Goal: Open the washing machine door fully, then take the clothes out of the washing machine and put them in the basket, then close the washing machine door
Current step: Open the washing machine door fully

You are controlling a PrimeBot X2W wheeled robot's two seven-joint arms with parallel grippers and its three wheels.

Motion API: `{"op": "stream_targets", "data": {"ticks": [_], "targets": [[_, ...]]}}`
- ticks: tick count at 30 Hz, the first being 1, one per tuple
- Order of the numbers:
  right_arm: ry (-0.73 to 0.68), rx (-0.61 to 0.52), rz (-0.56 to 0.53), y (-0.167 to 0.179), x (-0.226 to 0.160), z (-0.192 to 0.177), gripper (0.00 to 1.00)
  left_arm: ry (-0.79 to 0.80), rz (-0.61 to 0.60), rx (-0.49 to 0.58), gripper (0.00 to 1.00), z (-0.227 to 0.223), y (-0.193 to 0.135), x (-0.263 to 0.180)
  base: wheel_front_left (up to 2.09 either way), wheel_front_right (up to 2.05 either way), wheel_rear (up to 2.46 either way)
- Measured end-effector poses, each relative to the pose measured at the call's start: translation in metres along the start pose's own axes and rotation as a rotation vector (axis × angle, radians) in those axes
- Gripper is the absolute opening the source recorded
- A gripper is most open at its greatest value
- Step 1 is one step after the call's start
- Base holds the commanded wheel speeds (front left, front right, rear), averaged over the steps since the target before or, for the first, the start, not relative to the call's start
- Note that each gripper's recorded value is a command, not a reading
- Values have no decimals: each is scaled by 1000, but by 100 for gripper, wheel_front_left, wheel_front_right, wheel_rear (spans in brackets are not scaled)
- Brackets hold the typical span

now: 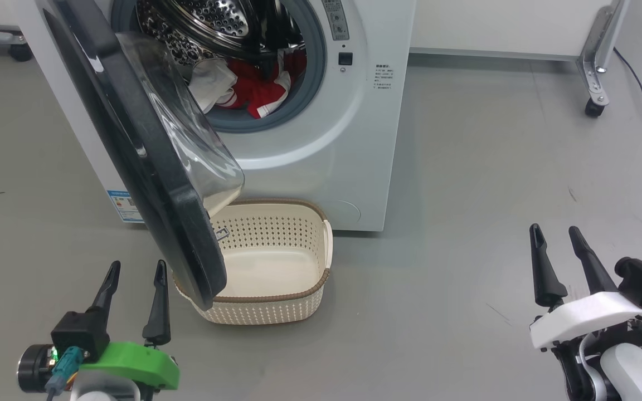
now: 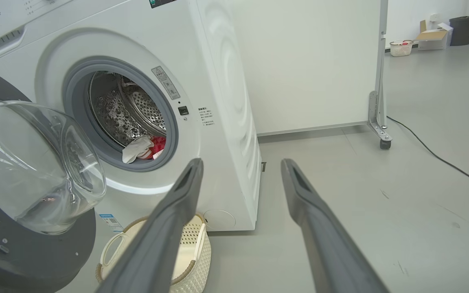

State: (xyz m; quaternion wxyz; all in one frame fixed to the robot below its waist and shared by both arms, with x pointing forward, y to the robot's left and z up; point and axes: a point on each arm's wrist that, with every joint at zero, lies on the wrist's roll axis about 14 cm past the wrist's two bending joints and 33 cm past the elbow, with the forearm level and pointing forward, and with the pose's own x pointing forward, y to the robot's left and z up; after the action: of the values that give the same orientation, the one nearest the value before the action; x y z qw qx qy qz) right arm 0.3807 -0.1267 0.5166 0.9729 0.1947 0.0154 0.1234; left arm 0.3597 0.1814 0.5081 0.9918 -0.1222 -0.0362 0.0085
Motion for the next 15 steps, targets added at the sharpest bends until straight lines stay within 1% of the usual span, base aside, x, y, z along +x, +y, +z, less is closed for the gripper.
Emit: {"op": "stream_targets", "data": {"ticks": [4,9,12,15], "targets": [[8,-44,-2,0,-6,-5,100,1,-3,6,100,0,-1,0,0,0,0],[-8,-48,-10,0,-10,-4,100,2,-8,7,100,-1,-2,0,0,0,0],[0,-78,-9,-1,-14,-7,100,3,-12,6,100,-1,-3,0,0,0,0],[-3,-70,-18,-2,-16,-8,100,2,-10,4,100,-1,-3,0,0,0,0]]}}
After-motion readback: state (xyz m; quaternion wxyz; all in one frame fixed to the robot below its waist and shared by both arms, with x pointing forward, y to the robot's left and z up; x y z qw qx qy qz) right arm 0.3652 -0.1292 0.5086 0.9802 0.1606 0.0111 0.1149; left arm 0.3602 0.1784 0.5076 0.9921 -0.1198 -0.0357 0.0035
